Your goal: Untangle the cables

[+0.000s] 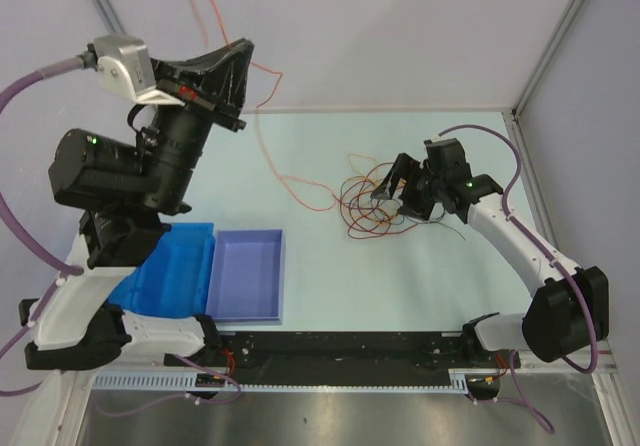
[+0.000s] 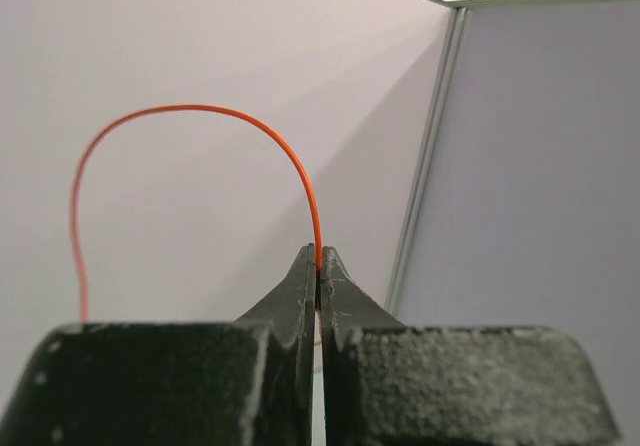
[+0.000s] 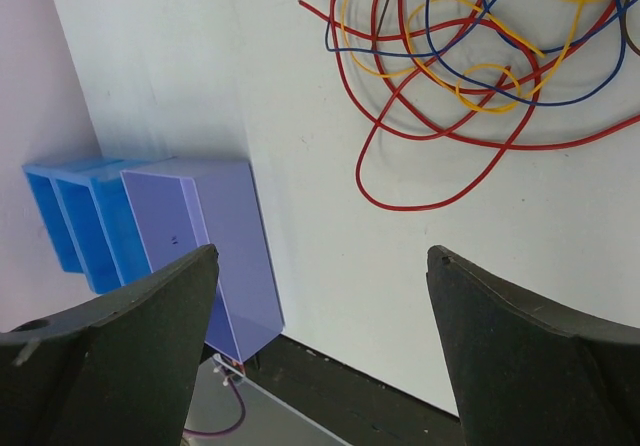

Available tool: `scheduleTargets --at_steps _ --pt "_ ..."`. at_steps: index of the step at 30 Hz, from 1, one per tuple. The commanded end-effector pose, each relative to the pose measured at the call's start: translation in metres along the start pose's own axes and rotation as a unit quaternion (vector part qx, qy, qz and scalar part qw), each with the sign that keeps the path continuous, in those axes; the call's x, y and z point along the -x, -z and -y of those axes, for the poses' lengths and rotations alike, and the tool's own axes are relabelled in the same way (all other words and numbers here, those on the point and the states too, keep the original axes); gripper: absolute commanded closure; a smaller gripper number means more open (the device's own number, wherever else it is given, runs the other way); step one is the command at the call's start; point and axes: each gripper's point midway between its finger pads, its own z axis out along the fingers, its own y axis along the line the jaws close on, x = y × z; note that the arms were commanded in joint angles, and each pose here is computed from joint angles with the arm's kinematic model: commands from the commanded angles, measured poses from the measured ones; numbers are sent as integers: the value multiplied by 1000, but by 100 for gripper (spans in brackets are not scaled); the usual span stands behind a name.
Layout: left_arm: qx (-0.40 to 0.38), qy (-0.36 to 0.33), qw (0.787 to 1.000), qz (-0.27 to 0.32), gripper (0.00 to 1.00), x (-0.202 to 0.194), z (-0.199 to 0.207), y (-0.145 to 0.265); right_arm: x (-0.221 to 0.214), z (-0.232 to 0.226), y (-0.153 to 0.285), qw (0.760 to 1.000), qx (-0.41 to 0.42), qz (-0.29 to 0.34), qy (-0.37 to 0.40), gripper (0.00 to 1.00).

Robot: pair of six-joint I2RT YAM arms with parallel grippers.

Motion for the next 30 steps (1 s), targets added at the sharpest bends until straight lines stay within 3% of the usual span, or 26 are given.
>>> scheduleTargets --at_steps 1,6,9,22,26,30 --pt "43 -47 997 -48 100 -48 -19 14 4 -9 5 999 19 19 21 11" --pt "109 -75 985 -114 100 -116 -54 56 1 -11 4 999 27 12 26 12" --pt "138 -80 979 -126 100 -123 -75 82 -1 -10 3 999 25 10 28 11" --pt "210 -96 963 -139 100 -94 -132 145 -9 -22 2 999 40 4 32 13" --pt "246 -117 952 -139 100 -73 -151 160 -14 -26 1 999 41 1 32 13" --pt "247 -99 958 -109 100 -41 -158 167 -17 -32 0 998 49 -1 33 14"
